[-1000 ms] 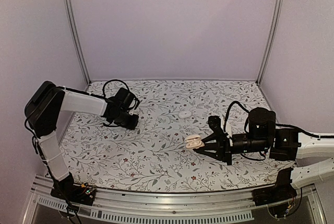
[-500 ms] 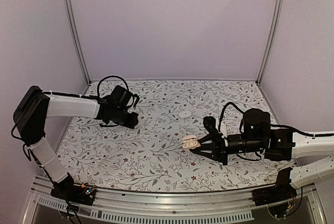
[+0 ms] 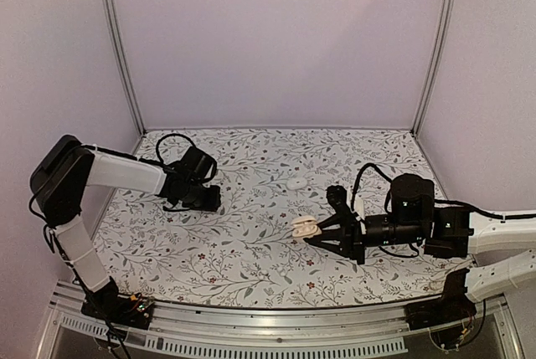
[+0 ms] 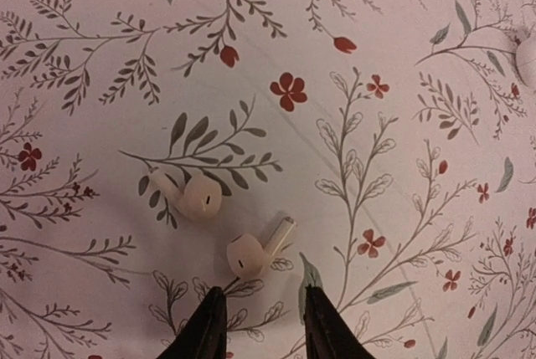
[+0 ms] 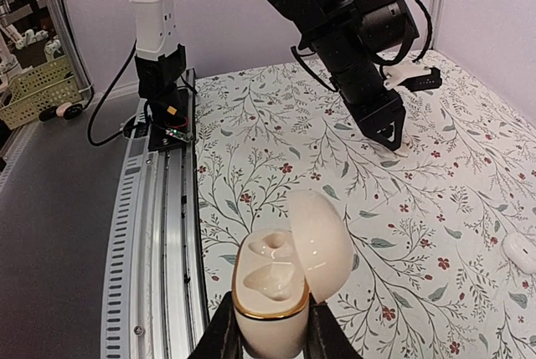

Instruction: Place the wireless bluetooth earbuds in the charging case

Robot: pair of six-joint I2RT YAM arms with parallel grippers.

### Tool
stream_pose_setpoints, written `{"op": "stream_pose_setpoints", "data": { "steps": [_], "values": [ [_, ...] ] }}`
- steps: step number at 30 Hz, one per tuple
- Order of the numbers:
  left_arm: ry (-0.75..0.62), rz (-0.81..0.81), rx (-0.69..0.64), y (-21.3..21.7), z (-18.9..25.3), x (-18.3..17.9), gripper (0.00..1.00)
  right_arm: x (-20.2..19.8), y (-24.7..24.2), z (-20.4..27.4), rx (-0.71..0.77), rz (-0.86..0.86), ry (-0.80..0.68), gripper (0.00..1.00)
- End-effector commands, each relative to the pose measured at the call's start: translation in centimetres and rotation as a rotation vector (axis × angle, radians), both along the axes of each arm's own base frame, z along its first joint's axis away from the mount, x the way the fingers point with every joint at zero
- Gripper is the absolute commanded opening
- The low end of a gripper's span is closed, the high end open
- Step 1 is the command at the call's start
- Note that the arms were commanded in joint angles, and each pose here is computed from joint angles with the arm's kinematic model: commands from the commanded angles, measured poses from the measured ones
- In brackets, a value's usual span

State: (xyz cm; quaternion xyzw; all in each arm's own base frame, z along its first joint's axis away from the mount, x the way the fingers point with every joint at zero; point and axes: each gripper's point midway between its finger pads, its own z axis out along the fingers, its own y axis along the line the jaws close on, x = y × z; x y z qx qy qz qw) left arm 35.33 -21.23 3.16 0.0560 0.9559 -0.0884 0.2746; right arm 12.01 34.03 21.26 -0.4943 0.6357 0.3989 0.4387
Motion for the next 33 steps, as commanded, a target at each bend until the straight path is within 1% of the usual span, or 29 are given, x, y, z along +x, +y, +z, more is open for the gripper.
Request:
{"op": "stream_pose_setpoints", "data": {
  "steps": [1,8,14,18,27,31,33],
  "values": [
    [-0.008,0.056,-0.020,0.3,-0.3,1.2,0.31,-0.1,-0.2,0.4,0.019,-0.007,-0.011,0.00],
    [-0.004,0.049,-0.040,-0.1,-0.9,2.2,0.31,0.0,-0.4,0.4,0.014,-0.011,-0.015,0.00],
    [-0.007,-0.008,-0.070,-1.4,-1.0,3.2,0.25,0.1,-0.5,0.3,0.005,-0.018,-0.019,0.00],
    [-0.013,-0.058,-0.088,-2.5,-1.1,3.8,0.24,0.1,-0.5,0.3,0.005,-0.017,-0.022,0.00],
    [0.019,-0.142,-0.063,-3.6,-2.2,4.1,0.24,0.1,-0.4,0.3,-0.001,-0.016,-0.023,0.00],
    [0.010,-0.152,-0.026,-3.3,-1.7,3.9,0.25,0.1,-0.3,0.3,-0.001,-0.010,-0.021,0.00],
    [-0.007,-0.122,0.021,-2.4,-1.1,4.1,0.28,0.1,-0.3,0.2,-0.005,-0.010,-0.021,0.00]
  ]
}}
